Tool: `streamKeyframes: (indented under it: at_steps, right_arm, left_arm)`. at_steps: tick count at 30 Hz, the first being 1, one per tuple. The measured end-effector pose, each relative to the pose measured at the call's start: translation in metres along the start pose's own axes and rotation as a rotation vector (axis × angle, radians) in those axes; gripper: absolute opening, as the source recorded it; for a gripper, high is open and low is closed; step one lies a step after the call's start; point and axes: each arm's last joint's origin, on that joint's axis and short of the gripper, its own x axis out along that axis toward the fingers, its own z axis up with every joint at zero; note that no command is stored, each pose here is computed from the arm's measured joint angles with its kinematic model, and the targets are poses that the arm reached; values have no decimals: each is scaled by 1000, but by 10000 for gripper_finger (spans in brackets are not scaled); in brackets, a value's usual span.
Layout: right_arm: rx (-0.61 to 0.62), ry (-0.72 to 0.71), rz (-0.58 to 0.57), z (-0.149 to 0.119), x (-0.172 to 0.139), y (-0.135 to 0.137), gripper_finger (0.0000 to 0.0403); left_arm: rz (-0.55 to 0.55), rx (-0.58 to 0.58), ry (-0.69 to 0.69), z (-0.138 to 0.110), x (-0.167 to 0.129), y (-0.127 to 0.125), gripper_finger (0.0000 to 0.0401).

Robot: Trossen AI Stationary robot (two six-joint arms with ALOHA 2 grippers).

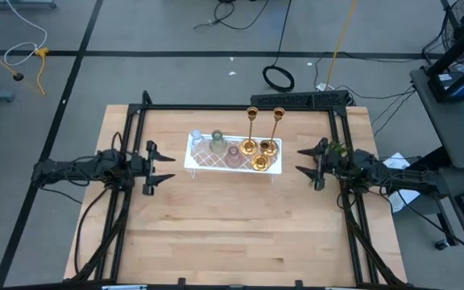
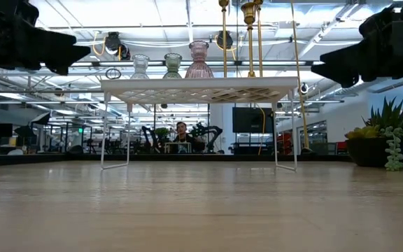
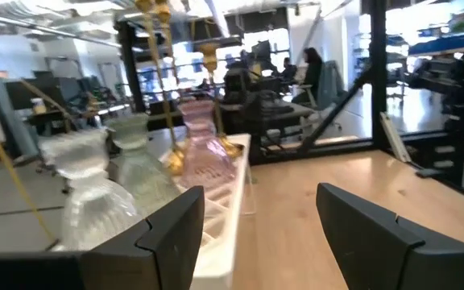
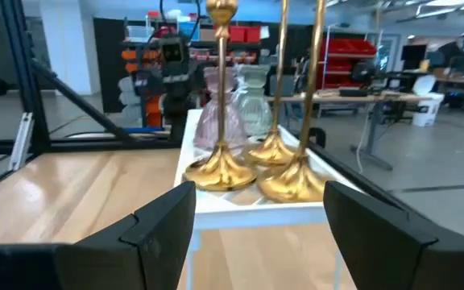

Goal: Pick & Place candle stick holders
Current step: Return to Home Position

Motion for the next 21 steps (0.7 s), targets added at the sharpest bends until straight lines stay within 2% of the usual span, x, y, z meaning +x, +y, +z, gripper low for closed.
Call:
streamKeyframes:
  at_steps: [3, 9, 21]
  right_arm:
    - [-7, -7, -20, 1, 0, -2, 265]
    - [-84, -1, -37, 0, 0, -4, 265]
    - [-84, 0, -37, 0, 0, -4, 265]
  left_arm:
    - [-26, -3, 12, -6, 0, -1, 246]
    - [-12, -10, 6, -5, 0, 1, 246]
    - [-13, -21, 28, -7, 0, 1, 246]
